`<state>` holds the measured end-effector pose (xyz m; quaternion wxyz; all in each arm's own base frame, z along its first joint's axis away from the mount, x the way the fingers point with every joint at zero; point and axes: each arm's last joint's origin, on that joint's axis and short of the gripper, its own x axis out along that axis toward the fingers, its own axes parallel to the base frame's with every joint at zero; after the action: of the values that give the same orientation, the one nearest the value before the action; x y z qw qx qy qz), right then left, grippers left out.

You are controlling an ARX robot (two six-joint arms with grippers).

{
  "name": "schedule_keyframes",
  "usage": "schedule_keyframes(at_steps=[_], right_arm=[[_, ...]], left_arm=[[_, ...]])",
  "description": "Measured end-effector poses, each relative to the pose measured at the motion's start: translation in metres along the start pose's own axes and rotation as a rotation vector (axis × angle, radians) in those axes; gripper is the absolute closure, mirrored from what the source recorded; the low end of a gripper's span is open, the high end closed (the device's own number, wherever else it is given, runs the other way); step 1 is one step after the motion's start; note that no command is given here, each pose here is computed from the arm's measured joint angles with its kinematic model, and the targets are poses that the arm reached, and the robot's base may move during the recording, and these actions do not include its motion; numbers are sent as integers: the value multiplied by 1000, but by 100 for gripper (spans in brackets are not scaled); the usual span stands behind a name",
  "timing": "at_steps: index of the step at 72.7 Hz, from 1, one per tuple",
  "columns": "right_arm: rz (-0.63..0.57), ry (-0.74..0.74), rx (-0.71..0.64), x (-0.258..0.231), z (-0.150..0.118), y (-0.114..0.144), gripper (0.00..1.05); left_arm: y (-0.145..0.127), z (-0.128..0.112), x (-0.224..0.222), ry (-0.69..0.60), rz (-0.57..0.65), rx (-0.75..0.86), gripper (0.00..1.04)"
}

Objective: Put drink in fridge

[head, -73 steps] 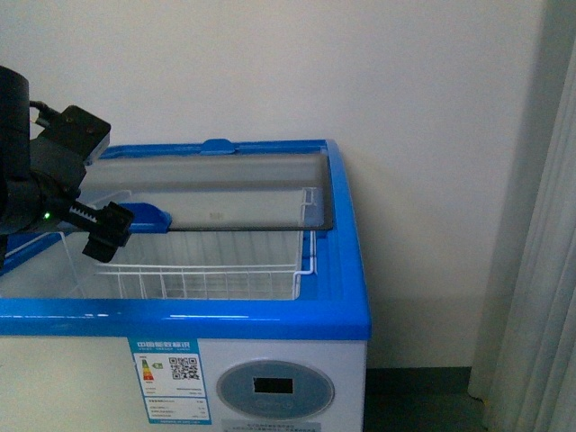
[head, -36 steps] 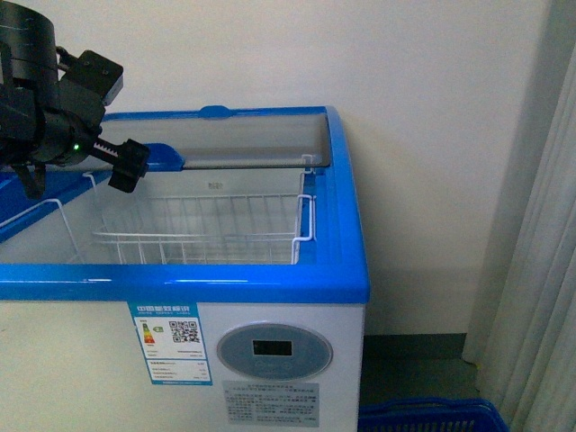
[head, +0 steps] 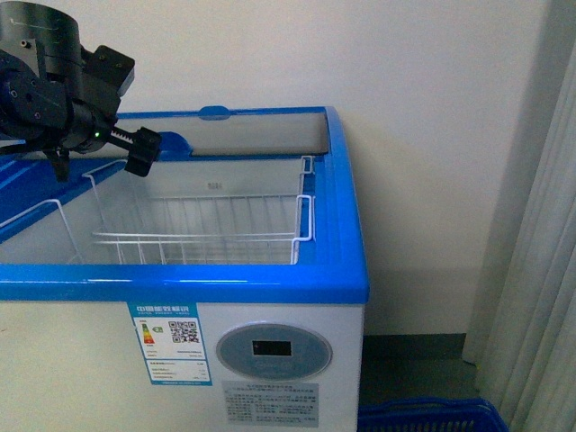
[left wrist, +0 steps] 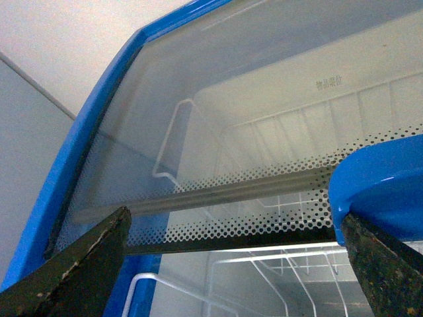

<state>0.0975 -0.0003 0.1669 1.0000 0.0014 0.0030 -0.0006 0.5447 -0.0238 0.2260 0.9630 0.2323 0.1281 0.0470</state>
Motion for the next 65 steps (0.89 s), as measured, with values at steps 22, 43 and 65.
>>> schedule_keyframes(at_steps=[22,43,65], right_arm=[[0,0,0,0,0,0,68],[0,0,0,0,0,0,68],[0,0,0,0,0,0,68]], left_arm=[[-1,4,8,1,13,-24,8],[-1,4,8,-1,18,-50,8],[-2,1,6,-4,26,-71,8]])
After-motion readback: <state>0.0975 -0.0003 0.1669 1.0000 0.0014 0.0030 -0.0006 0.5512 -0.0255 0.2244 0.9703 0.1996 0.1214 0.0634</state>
